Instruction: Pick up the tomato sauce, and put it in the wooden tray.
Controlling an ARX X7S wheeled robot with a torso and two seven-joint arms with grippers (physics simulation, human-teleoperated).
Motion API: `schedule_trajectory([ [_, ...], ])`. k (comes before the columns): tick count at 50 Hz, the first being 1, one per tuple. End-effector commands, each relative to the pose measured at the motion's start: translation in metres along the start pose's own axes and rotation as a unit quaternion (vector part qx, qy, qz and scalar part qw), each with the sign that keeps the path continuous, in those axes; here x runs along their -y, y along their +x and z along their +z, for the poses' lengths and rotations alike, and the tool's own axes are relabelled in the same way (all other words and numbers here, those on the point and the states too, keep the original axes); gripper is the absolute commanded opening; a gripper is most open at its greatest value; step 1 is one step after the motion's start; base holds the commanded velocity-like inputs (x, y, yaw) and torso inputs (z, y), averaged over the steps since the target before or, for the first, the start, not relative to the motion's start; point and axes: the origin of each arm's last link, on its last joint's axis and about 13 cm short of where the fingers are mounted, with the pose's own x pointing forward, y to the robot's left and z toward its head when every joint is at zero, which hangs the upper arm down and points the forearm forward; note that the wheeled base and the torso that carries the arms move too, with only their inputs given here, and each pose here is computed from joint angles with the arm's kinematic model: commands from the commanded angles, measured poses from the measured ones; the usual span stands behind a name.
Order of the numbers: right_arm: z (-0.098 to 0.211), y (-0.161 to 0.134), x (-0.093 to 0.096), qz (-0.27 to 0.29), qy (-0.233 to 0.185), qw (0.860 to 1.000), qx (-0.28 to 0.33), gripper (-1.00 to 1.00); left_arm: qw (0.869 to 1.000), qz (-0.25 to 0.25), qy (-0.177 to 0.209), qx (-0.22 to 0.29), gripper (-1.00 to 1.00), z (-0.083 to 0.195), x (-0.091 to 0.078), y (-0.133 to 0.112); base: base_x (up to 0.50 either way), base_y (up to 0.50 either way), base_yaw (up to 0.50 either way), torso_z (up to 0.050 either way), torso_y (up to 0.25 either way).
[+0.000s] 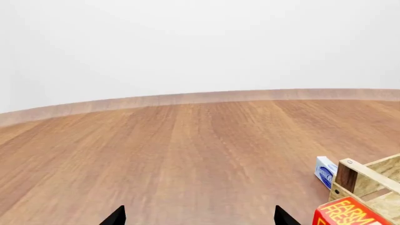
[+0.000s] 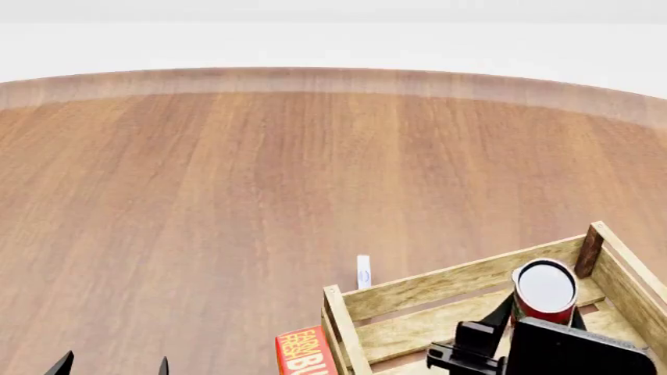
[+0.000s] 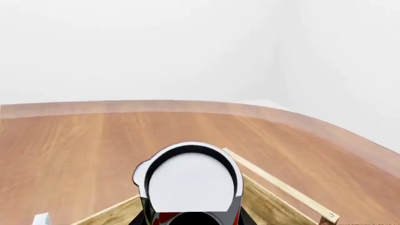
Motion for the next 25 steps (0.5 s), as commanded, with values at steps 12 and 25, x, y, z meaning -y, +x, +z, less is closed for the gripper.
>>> schedule_trajectory([
  [12, -0.037, 0.064, -0.012, -0.001, -0.021, 0.998, -0.06, -1.0, 1.0, -0.008, -0.01, 0.005, 1.0, 0.0, 0.0, 0.0, 0.0, 0.0, 0.0, 0.0, 0.0],
  [25, -0.05, 0.078, -0.013, 0.001, -0.029, 0.997, -0.077, -1.0, 1.0, -0.008, -0.01, 0.004, 1.0, 0.002, 0.001, 0.001, 0.0, 0.0, 0.0, 0.0, 0.0],
])
